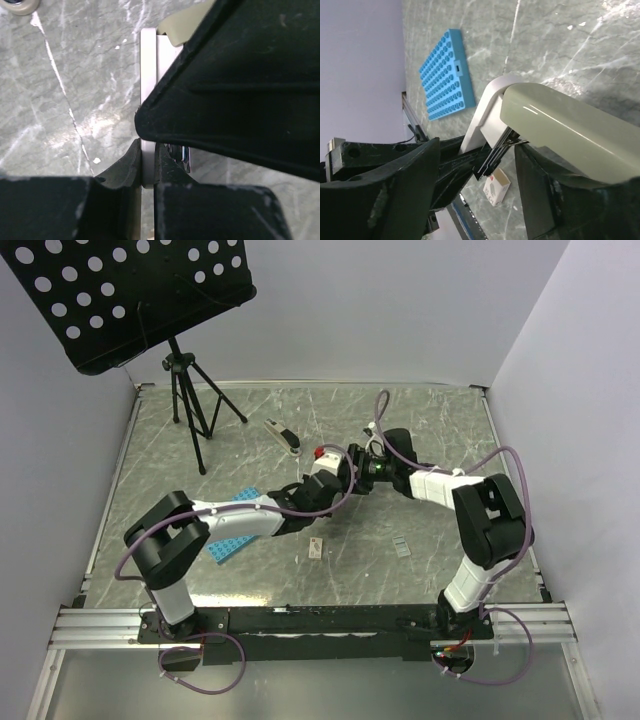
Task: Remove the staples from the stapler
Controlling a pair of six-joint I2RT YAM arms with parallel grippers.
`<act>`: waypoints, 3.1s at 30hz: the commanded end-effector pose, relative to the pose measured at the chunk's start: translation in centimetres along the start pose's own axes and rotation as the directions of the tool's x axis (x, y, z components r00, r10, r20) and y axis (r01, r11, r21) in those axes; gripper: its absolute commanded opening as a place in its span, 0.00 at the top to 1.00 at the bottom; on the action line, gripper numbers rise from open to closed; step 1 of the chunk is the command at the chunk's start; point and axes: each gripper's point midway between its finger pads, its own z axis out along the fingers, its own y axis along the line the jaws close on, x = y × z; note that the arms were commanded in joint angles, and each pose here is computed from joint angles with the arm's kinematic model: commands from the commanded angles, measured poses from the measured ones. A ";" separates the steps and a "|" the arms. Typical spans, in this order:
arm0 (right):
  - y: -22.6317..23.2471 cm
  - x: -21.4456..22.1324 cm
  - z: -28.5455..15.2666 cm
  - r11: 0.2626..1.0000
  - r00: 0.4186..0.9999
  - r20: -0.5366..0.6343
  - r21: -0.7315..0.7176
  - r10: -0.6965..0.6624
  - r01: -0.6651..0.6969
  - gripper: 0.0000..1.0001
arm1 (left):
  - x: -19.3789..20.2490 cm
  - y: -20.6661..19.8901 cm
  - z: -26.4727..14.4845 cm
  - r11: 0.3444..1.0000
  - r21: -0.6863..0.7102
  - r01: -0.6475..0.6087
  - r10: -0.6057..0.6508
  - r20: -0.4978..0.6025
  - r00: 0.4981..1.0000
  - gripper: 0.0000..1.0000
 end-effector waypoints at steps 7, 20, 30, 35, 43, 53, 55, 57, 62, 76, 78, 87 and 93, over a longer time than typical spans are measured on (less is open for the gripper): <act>4.5 -1.8 -2.8 0.995 0.986 0.156 -0.076 -0.049 0.062 0.41 | -5.4 -5.0 -5.2 0.919 0.335 0.206 -0.248 0.089 0.965 0.99; 4.3 -2.0 -6.3 0.996 0.962 0.270 0.090 -0.037 0.013 0.42 | -6.6 -5.8 -8.3 0.829 0.485 0.279 -0.365 0.091 0.926 0.99; 1.1 -2.8 -8.7 0.927 0.953 0.239 0.365 -0.185 0.088 0.43 | -6.2 -5.3 -10.8 0.798 0.582 0.157 -0.295 0.150 0.943 0.99; 1.7 -2.4 -8.4 0.932 0.952 0.210 0.331 -0.223 0.145 0.42 | -5.2 -5.2 -10.1 0.803 0.574 0.161 -0.268 0.106 0.957 0.99; 4.0 -0.6 -9.0 0.971 0.962 0.246 0.232 -0.121 0.063 0.30 | -6.3 -5.0 -8.9 0.800 0.538 0.267 -0.355 0.066 0.932 0.99; 4.5 1.2 -6.3 0.967 0.970 0.242 0.251 -0.028 -0.034 0.31 | -7.0 -4.7 -8.7 0.784 0.522 0.337 -0.430 0.064 0.901 0.99; 4.8 1.4 -5.6 0.966 0.969 0.245 0.255 -0.028 -0.036 0.33 | -7.2 -4.4 -8.9 0.780 0.517 0.353 -0.449 0.070 0.891 0.99; 5.4 1.5 -5.1 0.963 0.969 0.246 0.266 -0.024 -0.044 0.34 | -7.4 -4.2 -9.2 0.770 0.519 0.371 -0.472 0.073 0.879 0.99; 6.4 1.8 -4.6 0.966 0.965 0.262 0.249 -0.004 -0.064 0.45 | -7.7 -3.7 -10.0 0.754 0.529 0.390 -0.506 0.088 0.858 0.99; 8.3 1.2 -4.0 0.984 0.954 0.301 0.169 0.010 -0.063 0.62 | -8.1 -4.2 -11.3 0.710 0.595 0.376 -0.525 0.093 0.846 0.99; 9.0 1.1 -4.0 0.988 0.951 0.310 0.146 0.009 -0.057 0.77 | -8.0 -4.3 -11.1 0.707 0.591 0.387 -0.529 0.081 0.845 0.99; 10.0 -0.3 -4.9 0.990 0.931 0.365 0.142 -0.029 -0.025 1.00 | -7.5 -4.3 -10.8 0.715 0.565 0.411 -0.525 0.046 0.850 0.74; 9.6 -1.6 -5.5 0.979 0.917 0.390 0.202 -0.082 0.002 1.00 | -7.7 -4.7 -11.8 0.713 0.605 0.355 -0.486 0.062 0.872 0.34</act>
